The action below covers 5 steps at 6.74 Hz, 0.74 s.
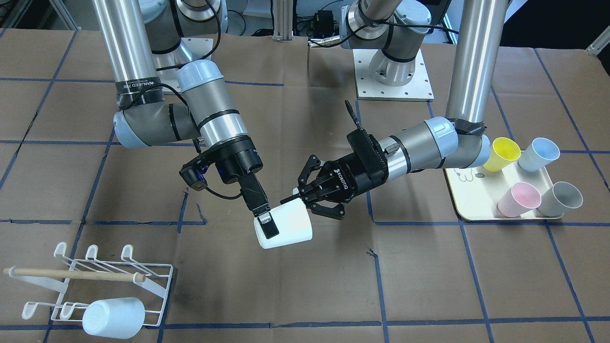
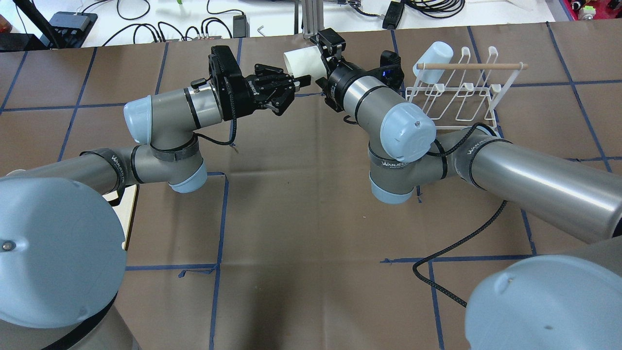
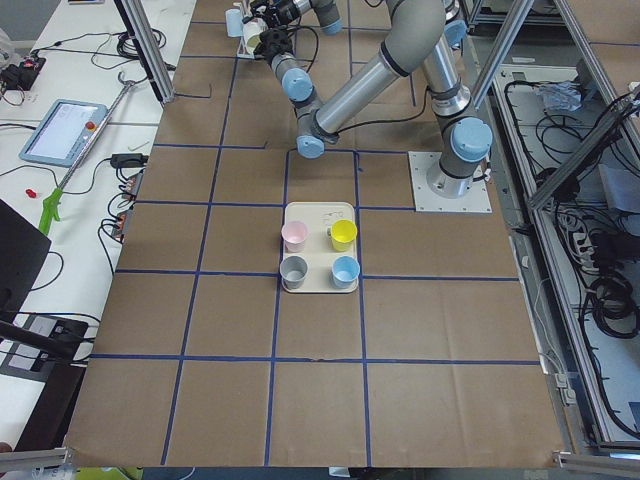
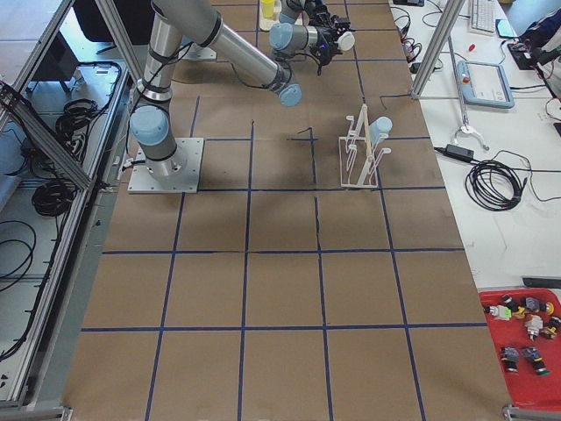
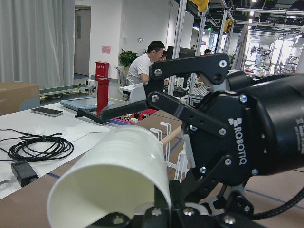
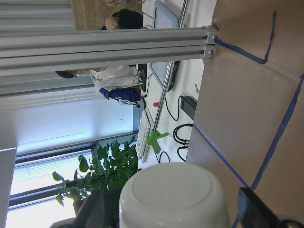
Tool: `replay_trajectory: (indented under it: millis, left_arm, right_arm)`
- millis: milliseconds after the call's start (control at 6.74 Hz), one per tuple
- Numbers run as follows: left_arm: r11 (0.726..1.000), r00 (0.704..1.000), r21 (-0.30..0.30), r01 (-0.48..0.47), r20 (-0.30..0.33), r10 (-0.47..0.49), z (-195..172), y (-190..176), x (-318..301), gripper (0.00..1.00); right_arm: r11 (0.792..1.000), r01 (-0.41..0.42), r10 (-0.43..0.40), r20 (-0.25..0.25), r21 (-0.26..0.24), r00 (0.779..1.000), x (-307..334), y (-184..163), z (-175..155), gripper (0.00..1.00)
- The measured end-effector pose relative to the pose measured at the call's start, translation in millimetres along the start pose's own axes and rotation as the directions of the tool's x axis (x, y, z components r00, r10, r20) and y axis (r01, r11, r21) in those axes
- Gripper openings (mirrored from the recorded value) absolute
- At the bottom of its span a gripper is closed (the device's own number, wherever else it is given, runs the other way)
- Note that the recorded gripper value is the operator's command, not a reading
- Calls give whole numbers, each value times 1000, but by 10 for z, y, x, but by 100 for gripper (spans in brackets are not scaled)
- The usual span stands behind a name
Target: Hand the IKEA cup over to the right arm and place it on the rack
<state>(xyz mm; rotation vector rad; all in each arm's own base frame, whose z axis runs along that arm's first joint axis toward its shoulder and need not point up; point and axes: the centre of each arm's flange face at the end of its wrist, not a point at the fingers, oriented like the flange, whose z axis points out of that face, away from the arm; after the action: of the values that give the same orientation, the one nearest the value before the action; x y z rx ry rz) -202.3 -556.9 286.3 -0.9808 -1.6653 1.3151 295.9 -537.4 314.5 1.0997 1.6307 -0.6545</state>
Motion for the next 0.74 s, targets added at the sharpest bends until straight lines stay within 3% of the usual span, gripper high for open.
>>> replay_trajectory:
  millis: [148,445,742]
  left_arm:
    - [1000,1000,0,0,0,0,1,-1,1,9]
    - [1000,1000,0,-1,-1,1,4,-1,3,9]
    - [1000,1000,0,-1,0,1,1,-5,2,13]
  right_arm:
    - [1000,6,-6,-2,-6,1000,6,32,26,97]
    - [1000,12,-12,-3,-9,1000,6,53,40,71]
    - [1000,13,-13,-3,-13,1000,8,60,41,52]
